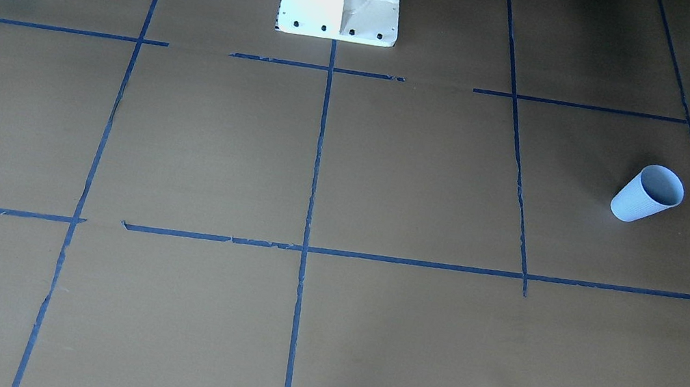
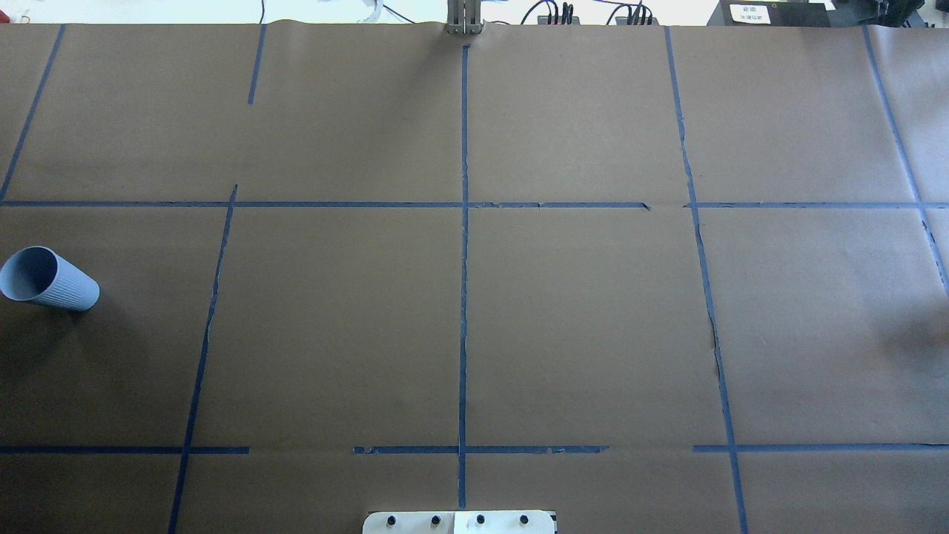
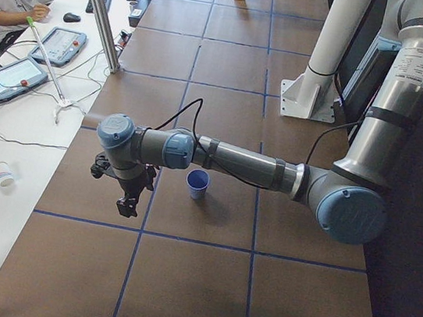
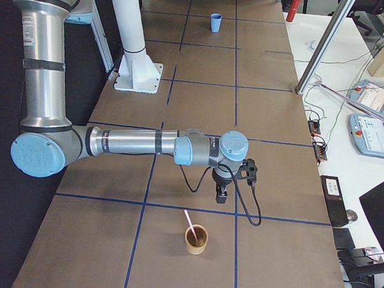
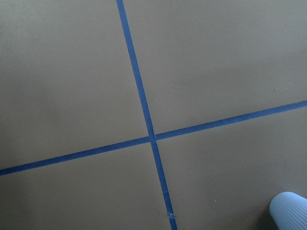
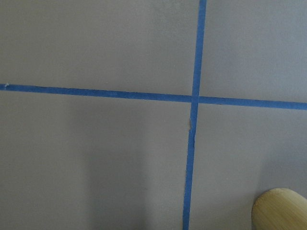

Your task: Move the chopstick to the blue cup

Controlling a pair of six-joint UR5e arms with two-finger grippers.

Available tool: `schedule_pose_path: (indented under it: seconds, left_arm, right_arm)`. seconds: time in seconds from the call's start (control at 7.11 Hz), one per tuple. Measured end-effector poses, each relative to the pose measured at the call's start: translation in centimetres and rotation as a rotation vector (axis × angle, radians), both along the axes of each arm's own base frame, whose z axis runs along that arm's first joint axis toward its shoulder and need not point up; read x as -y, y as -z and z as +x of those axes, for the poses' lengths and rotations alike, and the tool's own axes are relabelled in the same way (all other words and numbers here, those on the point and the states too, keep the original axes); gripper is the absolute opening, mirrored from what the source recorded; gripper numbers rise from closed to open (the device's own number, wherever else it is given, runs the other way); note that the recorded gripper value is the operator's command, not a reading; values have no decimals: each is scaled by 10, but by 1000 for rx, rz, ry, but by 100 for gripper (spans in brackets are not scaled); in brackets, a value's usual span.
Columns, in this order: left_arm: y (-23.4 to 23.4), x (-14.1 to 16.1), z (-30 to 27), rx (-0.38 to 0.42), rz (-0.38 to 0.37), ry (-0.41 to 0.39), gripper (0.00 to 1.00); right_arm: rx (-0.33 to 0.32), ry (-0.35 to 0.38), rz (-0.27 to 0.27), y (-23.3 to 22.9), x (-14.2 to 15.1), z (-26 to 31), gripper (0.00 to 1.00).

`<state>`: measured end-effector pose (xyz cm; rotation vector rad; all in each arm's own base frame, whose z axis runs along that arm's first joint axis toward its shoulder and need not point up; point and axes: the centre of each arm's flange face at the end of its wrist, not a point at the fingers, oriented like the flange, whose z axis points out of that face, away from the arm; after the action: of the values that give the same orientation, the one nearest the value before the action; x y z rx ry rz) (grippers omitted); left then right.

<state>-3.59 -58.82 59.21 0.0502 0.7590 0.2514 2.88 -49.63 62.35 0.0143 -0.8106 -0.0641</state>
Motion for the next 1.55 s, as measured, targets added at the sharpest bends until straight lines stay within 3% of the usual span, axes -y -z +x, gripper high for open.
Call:
schedule_pose_path:
  seconds: [0.56,0.84,1.27,1.55]
  left_arm:
    - [21,-4,2,1,60,-6,100]
    - [6,-22,9,-34,105,0,100]
    - [-35,-79,101,-123,20,74,100]
    - [-30,-95,136,-139,-18,115,100]
  right_arm:
    - [3,-7,-16,-5,-2,-1,100]
    - [4,-9,-27,-10,-1,-1,100]
    - [8,-8,-4,-18,0,-1,100]
    - [10,-8,-4,-22,-1,-1,100]
